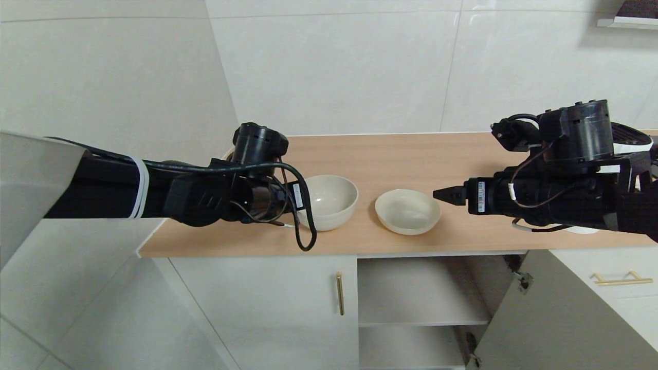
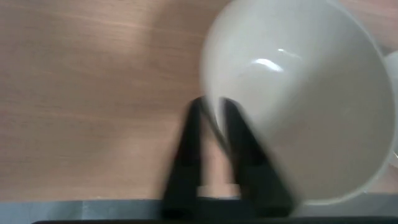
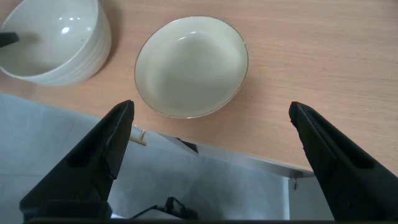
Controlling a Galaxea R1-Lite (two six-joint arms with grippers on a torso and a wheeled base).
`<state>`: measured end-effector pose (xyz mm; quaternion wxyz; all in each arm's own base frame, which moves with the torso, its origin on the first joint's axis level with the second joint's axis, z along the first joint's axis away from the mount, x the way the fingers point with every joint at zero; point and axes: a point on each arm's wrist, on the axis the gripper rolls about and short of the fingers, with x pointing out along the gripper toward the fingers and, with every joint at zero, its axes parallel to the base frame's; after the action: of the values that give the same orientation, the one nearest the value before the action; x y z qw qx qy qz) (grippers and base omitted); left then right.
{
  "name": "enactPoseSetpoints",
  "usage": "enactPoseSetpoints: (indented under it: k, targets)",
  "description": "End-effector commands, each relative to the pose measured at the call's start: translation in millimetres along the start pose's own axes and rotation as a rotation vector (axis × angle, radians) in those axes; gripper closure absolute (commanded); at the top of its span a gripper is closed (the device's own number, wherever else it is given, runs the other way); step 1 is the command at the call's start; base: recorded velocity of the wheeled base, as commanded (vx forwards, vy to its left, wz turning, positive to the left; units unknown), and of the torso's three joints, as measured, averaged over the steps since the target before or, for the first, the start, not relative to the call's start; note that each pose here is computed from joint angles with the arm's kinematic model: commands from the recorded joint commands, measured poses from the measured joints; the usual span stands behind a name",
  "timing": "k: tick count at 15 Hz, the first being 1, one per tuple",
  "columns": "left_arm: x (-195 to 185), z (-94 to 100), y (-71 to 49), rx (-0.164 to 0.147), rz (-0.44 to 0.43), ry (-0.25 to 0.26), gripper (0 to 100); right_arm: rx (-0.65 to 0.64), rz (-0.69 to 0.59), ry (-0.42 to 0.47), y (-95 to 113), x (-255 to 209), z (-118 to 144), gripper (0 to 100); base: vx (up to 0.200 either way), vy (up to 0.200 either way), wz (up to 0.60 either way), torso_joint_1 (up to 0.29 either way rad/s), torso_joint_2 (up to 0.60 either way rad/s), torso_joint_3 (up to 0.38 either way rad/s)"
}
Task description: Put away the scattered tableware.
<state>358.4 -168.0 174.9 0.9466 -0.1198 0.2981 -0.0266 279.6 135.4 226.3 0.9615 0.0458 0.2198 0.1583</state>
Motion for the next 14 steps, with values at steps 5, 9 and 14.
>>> enactPoseSetpoints:
  k: [5,9,14]
  targets:
    - [-29.5,16.1,0.3,-0.058,-0.033,-0.060,100,0.002,-0.028,-0.016,0.0,0.5,3.1,0,0.000,0.000,0.00,0.000,0.00,0.000]
    - [-72.8,24.5,4.8,-0.075,-0.093,-0.104,100,0.032,-0.167,-0.001,-0.8,36.4,-1.3,0,0.000,0.000,0.00,0.000,0.00,0.000]
    - [-103.6,23.9,7.4,-0.070,-0.183,-0.103,100,0.093,-0.309,0.027,-2.1,90.6,-16.5,0,0.000,0.000,0.00,0.000,0.00,0.000]
